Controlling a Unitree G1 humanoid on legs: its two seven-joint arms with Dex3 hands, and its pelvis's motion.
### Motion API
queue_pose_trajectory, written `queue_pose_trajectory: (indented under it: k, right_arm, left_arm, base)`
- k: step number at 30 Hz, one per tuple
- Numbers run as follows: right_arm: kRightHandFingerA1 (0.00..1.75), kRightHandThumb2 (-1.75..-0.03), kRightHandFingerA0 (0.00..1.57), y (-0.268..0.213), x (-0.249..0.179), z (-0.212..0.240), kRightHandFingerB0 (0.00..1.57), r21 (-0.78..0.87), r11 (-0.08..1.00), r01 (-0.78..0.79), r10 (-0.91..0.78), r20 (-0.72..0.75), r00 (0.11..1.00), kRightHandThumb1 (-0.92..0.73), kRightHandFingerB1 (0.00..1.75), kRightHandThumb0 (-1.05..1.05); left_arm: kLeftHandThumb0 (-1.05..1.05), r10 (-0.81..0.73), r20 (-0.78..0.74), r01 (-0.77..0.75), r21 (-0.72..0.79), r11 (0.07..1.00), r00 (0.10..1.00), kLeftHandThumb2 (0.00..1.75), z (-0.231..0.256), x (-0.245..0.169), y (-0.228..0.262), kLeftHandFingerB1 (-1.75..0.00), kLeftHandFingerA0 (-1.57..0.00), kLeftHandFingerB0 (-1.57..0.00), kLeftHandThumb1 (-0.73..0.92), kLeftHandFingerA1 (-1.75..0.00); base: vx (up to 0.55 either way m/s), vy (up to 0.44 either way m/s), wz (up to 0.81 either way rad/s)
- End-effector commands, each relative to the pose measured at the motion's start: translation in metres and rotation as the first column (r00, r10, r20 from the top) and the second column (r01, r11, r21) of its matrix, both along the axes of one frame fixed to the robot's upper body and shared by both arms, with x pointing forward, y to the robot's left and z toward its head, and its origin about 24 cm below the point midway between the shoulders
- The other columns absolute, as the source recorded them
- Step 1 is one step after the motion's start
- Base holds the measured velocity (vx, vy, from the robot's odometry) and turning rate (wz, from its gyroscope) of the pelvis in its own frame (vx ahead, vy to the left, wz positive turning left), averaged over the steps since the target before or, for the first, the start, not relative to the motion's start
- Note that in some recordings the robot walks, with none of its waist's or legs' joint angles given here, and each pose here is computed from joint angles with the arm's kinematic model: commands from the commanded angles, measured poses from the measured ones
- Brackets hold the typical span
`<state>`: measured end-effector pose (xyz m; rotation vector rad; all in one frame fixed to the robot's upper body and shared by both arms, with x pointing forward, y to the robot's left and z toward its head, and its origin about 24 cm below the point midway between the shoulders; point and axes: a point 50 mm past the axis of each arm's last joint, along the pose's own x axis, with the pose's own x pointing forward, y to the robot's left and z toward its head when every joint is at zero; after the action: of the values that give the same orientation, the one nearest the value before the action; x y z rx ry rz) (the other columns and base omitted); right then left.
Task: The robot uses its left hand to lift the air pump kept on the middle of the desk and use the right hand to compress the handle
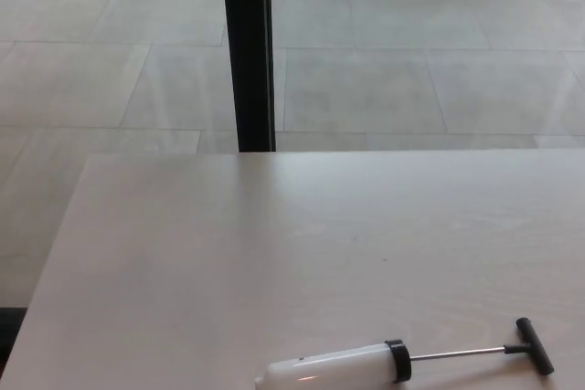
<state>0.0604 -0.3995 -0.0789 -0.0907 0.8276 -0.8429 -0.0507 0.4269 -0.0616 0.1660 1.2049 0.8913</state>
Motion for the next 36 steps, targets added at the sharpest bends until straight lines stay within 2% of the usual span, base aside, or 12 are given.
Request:
queue_pose_trajectory:
  k: [1,7,12,14,16,18,19,27,33,34,35,36]
  right_arm:
    - [0.31,-1.01,0.02,-0.039,-0.005,0.034,0.02,0.004,0.975,0.223,-0.216,0.270,0.938,-0.61,0.35,-0.91]
    - [0.10,-1.15,0.00,-0.064,0.011,0.065,0.00,-0.042,0.974,0.221,-0.193,0.352,0.916,-0.84,0.01,-1.05]
    - [0.03,-0.78,0.00,-0.080,0.055,0.113,0.00,-0.174,0.976,0.131,-0.038,0.458,0.888,-0.91,0.10,-0.86]
    - [0.13,-0.71,0.00,-0.080,0.080,0.136,0.00,-0.241,0.968,0.065,0.066,0.500,0.863,-0.92,0.21,-0.88]
    - [0.11,-1.17,0.00,-0.076,0.097,0.150,0.00,-0.277,0.960,0.029,0.136,0.557,0.819,-0.82,0.05,-0.97]
    - [0.10,-0.71,0.00,-0.072,0.106,0.160,0.00,-0.312,0.950,0.004,0.188,0.581,0.792,-0.92,0.21,-0.85]
    - [0.23,-1.16,0.00,-0.056,0.135,0.182,0.07,-0.400,0.914,-0.075,0.332,0.626,0.706,-0.76,0.24,-0.96]
    - [0.60,-1.27,0.00,-0.003,0.186,0.207,0.00,-0.609,0.757,-0.237,0.615,0.541,0.574,-0.80,0.51,-1.05]
    - [0.72,-1.25,0.01,0.037,0.205,0.203,0.11,-0.633,0.676,-0.378,0.730,0.502,0.464,-0.76,0.67,-1.05]
    - [0.90,-0.78,0.00,0.045,0.207,0.201,0.06,-0.638,0.661,-0.394,0.744,0.486,0.459,-0.92,0.76,-1.05]
    - [0.75,-1.22,0.06,0.055,0.210,0.193,0.12,-0.626,0.649,-0.432,0.758,0.483,0.439,-0.71,0.70,-1.03]
    - [0.94,-0.71,0.03,0.061,0.210,0.187,0.07,-0.610,0.649,-0.454,0.759,0.487,0.431,-0.92,0.77,-1.05]
  left_arm:
    - [-0.49,0.269,0.319,-0.299,0.047,0.953,0.909,0.56,0.029,-0.005,0.028,-0.47,-0.48,-0.49,0.56,-0.56]
    - [-0.60,0.400,0.641,-0.517,-0.007,0.856,0.655,0.61,0.052,0.018,0.050,-0.38,-0.16,-0.15,0.70,-0.49]
    - [-0.52,0.039,0.787,-0.324,0.208,0.923,0.616,0.61,0.106,0.092,0.076,-0.49,-0.41,-0.46,0.70,-0.54]
    - [-0.54,-0.177,0.782,-0.197,0.358,0.913,0.598,0.94,0.138,0.138,0.077,-0.49,-0.32,-0.18,0.53,-0.59]
    - [-0.63,-0.294,0.767,-0.113,0.427,0.897,0.571,0.92,0.155,0.169,0.070,-0.47,-0.31,-0.19,0.55,-0.57]
    - [-0.57,-0.412,0.731,-0.037,0.511,0.859,0.543,0.93,0.165,0.189,0.060,-0.48,-0.32,-0.19,0.54,-0.59]
    - [-0.60,-0.638,0.651,0.102,0.662,0.742,0.411,0.60,0.195,0.243,0.016,-0.38,-0.44,-0.41,0.68,-0.47]
    - [-0.65,-0.885,0.451,0.312,0.830,0.463,0.113,0.61,0.228,0.306,-0.098,-0.38,-0.40,-0.37,0.66,-0.44]
    - [-0.69,-0.960,0.276,0.418,0.878,0.235,-0.039,0.90,0.227,0.328,-0.162,-0.50,-0.38,-0.28,0.51,-0.59]
    - [-0.69,-0.966,0.252,0.433,0.879,0.201,-0.063,0.91,0.226,0.330,-0.172,-0.49,-0.40,-0.26,0.51,-0.59]
    - [-0.75,-0.976,0.193,0.474,0.872,0.124,-0.101,0.90,0.220,0.330,-0.190,-0.50,-0.35,-0.28,0.52,-0.58]
    - [-0.72,-0.975,0.174,0.485,0.870,0.086,-0.139,0.90,0.216,0.330,-0.199,-0.50,-0.40,-0.27,0.50,-0.62]
  base:
    - [0.00,0.000,0.00]
    - [0.00,0.000,0.00]
    - [0.00,0.000,0.00]
    - [0.00,0.000,0.00]
    - [0.00,0.000,0.00]
    - [0.00,0.000,0.00]
    - [0.00,0.000,0.00]
    - [0.00,0.000,0.00]
    - [0.00,0.000,0.00]
    - [0.00,0.000,0.00]
    - [0.00,0.000,0.00]
    - [0.00,0.000,0.00]
